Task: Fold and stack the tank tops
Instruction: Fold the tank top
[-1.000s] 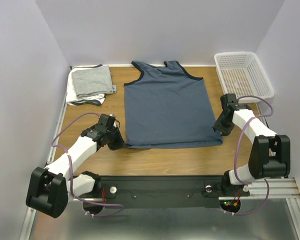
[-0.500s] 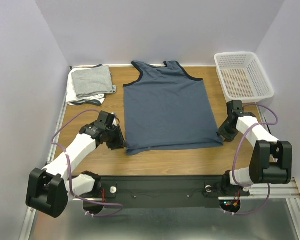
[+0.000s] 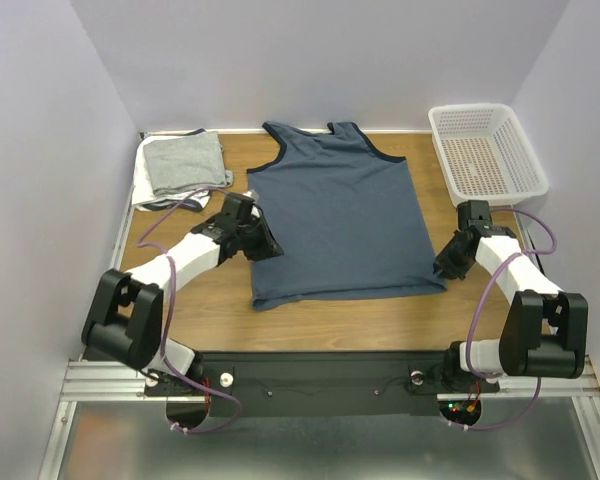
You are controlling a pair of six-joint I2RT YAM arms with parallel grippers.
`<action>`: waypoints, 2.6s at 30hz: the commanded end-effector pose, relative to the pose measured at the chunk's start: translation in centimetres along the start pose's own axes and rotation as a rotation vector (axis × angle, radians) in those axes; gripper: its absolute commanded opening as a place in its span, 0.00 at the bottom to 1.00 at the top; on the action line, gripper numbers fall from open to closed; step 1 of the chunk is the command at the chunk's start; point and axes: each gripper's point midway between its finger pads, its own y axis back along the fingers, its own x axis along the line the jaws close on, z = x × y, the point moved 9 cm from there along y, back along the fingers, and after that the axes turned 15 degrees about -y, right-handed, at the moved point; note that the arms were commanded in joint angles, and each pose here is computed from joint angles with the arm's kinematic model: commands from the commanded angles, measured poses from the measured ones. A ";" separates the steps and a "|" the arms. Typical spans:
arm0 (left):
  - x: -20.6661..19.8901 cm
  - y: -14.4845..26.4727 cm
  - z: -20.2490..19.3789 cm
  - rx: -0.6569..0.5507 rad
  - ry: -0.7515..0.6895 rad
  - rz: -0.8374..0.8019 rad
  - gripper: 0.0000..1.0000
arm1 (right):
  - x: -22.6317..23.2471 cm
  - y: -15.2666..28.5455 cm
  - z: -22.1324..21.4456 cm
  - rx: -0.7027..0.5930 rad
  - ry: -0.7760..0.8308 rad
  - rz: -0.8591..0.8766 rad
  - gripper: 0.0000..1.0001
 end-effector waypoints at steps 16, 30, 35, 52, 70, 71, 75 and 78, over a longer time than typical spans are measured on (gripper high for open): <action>-1.9 -2.7 -8.2 0.167 -0.097 -0.084 0.24 | 1.3 -1.3 0.6 -0.003 -0.045 0.062 0.19; -1.3 -0.3 -10.4 0.198 -0.116 -0.095 0.23 | -0.6 -1.0 -1.0 0.013 -0.035 0.066 0.20; -2.3 0.8 -9.1 0.150 -0.126 -0.114 0.23 | -1.0 -0.3 -1.3 0.025 -0.033 0.074 0.20; -2.9 -5.5 -4.2 0.097 -0.138 -0.019 0.22 | -2.0 0.0 -2.9 0.099 -0.060 0.094 0.20; -1.6 -2.5 -9.7 0.186 -0.165 -0.076 0.22 | -2.5 0.4 -3.2 0.071 -0.123 0.099 0.20; -1.6 -2.5 -9.8 0.189 -0.170 -0.077 0.22 | -2.5 0.4 -3.2 0.070 -0.124 0.102 0.20; -1.2 -2.0 -10.5 0.202 -0.177 -0.068 0.22 | -2.3 0.8 -2.9 0.048 -0.123 0.113 0.20; -1.1 -1.6 -10.7 0.200 -0.182 -0.068 0.22 | -2.1 1.1 -2.6 0.031 -0.122 0.122 0.20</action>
